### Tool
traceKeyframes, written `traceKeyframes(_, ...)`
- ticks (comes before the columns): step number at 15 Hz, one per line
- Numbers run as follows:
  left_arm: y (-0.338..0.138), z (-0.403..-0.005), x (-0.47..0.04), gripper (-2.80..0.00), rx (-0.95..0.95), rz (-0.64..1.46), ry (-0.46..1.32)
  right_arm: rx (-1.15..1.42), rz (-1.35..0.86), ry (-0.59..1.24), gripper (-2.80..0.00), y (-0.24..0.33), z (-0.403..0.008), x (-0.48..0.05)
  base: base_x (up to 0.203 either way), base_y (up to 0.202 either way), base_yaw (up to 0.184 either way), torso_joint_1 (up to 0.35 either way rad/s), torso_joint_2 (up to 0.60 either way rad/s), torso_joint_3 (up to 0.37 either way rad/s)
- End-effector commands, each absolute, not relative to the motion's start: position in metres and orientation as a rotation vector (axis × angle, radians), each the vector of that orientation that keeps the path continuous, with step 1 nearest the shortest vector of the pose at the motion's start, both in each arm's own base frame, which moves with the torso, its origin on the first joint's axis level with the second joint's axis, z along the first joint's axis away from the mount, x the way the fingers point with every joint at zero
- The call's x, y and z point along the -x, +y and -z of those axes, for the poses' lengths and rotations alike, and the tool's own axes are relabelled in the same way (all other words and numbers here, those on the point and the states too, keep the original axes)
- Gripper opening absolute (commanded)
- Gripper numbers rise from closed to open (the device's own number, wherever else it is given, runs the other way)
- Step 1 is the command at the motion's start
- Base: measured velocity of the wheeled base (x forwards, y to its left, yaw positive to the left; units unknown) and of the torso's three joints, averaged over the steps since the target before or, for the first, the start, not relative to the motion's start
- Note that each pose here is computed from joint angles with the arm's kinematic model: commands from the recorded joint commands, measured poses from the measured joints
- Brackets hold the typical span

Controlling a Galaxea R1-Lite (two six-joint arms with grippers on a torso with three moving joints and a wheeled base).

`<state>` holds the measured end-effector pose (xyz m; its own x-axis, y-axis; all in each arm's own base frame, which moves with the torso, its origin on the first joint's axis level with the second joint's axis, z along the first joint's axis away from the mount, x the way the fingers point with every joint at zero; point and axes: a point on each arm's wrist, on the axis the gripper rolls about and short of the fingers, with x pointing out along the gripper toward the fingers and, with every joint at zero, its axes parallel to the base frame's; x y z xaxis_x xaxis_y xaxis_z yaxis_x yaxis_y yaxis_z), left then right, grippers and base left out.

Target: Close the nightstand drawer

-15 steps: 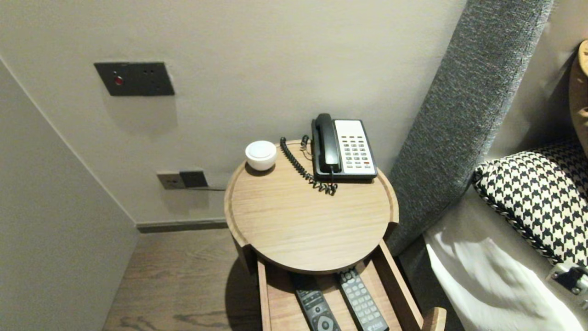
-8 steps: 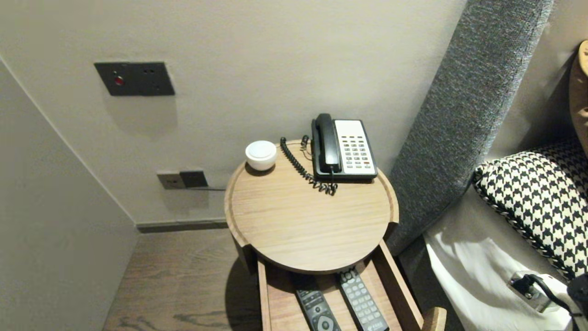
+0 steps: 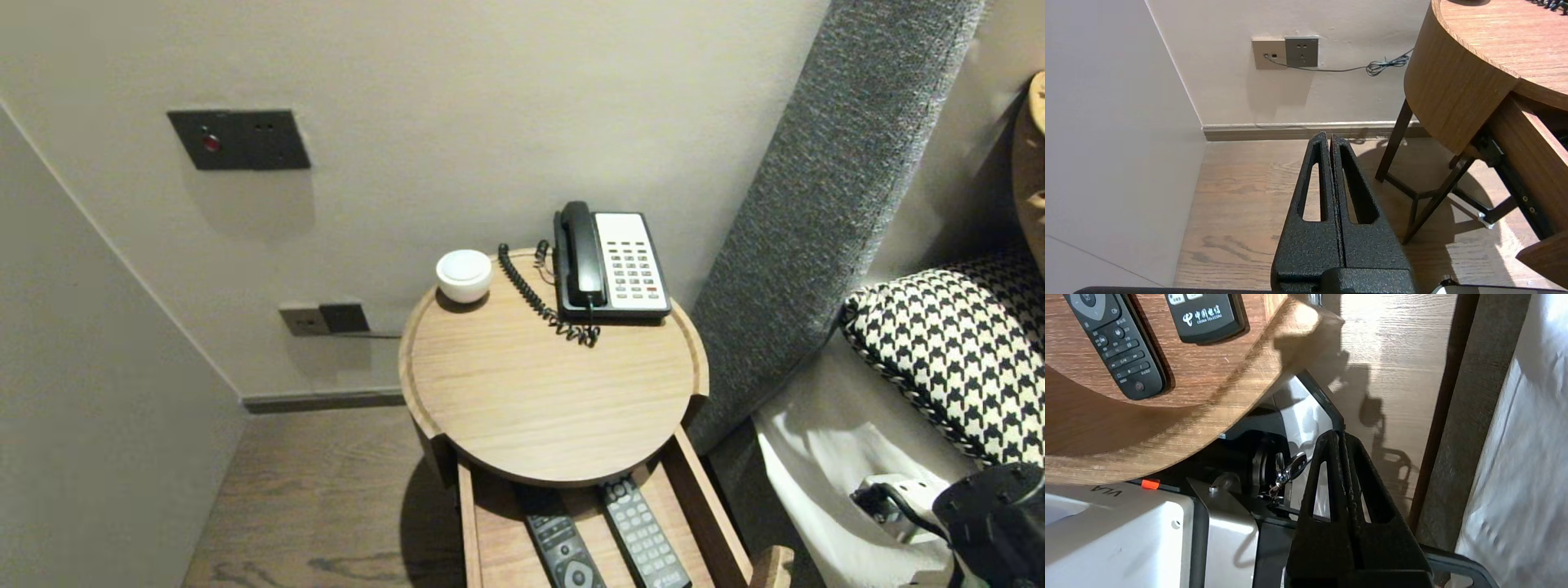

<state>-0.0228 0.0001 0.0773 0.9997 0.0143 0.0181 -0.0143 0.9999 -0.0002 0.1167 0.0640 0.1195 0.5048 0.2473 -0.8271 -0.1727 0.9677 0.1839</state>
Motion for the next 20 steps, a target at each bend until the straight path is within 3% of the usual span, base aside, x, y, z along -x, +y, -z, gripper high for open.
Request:
traceKeyframes(1,0.0,-0.077,0.023,-2.8,0.0,-0.015,-0.018,-0.066,-0.253,1.026,-2.8,0.068,-0.116,-0.124,0.0,0.0,0.0,0.0,0.0,0.0)
traceKeyframes(20,0.0,-0.077,0.023,-2.8,0.0,-0.015,-0.018,-0.079,-0.26,0.985,-2.8,0.092,-0.123,-0.167,0.0,0.0,0.0,0.0,0.0,0.0)
